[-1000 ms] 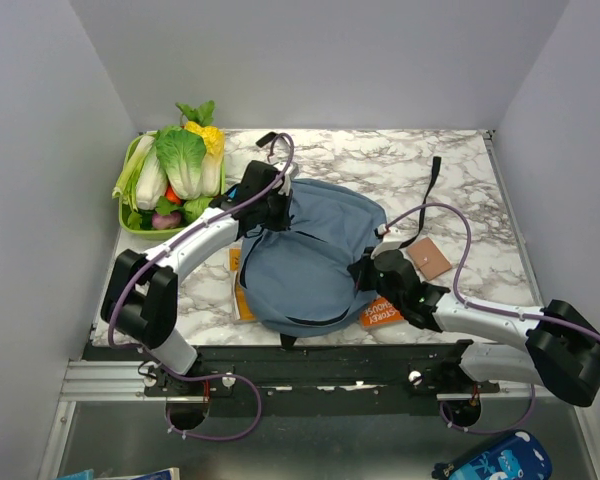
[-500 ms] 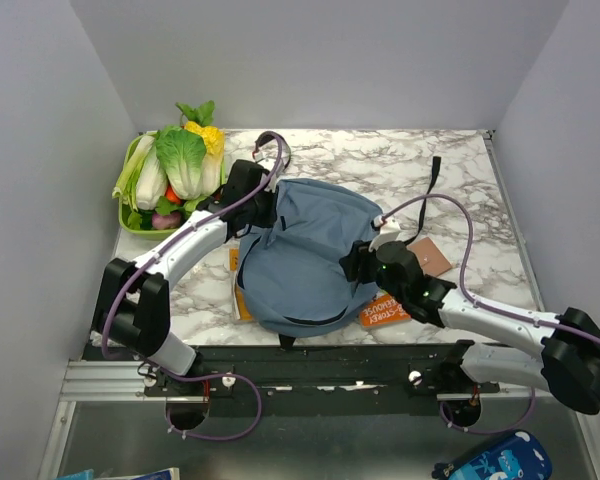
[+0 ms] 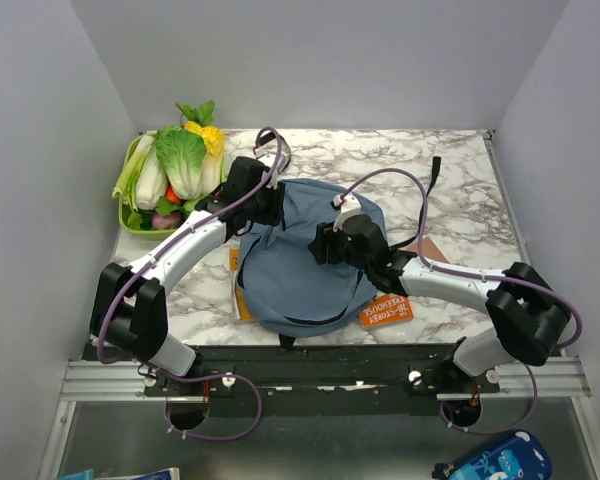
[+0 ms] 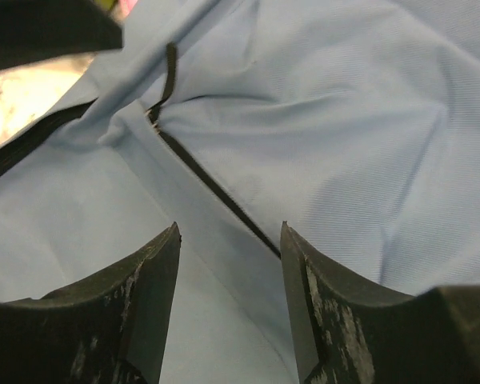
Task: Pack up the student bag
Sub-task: Unzip the student bag at the center of the board, then pick up the personal item from the center of the board.
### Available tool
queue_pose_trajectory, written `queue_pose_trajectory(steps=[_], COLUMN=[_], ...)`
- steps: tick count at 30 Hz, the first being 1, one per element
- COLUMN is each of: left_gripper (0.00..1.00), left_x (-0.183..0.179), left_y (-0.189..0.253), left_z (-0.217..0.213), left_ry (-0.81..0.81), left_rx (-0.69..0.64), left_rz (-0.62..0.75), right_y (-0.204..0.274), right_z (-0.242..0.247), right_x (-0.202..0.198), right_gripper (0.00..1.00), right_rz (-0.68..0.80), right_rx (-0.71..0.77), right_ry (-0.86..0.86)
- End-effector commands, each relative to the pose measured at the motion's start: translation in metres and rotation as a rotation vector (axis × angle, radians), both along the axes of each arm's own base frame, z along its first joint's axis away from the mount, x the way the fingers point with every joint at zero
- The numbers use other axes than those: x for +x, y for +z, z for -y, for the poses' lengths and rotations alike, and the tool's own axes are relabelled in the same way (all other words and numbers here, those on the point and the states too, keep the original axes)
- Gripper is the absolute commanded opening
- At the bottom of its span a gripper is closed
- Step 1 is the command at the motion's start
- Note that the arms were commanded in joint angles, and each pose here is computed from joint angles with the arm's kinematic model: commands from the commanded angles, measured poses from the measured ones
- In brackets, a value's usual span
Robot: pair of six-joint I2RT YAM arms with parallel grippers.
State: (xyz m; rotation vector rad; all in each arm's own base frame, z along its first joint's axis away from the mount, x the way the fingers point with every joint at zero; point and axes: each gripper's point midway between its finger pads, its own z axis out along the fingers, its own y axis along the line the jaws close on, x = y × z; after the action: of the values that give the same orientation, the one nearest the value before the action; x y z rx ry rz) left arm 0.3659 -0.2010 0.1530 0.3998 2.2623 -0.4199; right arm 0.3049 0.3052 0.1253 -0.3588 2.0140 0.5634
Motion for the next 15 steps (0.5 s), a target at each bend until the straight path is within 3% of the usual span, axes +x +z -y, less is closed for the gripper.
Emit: queue_pose_trajectory(steps=[1, 8, 15], left_gripper=[0.52, 0.52, 0.49], left_x=[0.009, -0.017, -0.028], left_y=[0.049, 0.045, 0.002], left_z=[0.021, 0.089, 0.109], left_ry=[-0.042, -0.317, -0.451], left_rx=[-0.087, -0.126, -0.108], left_rz=[0.096, 0.098, 0.018], right_y=[0.009, 0.004, -0.016], right_z=[-0.025, -0.026, -0.016], right_x=[-0.016, -0.040, -0.056], right_gripper=[0.60, 0.52, 0.47], right_rz=[0.016, -0.026, -0.076], right_rx=[0.073, 0.106, 0.114], right_ry=[0.162, 0.230, 0.213])
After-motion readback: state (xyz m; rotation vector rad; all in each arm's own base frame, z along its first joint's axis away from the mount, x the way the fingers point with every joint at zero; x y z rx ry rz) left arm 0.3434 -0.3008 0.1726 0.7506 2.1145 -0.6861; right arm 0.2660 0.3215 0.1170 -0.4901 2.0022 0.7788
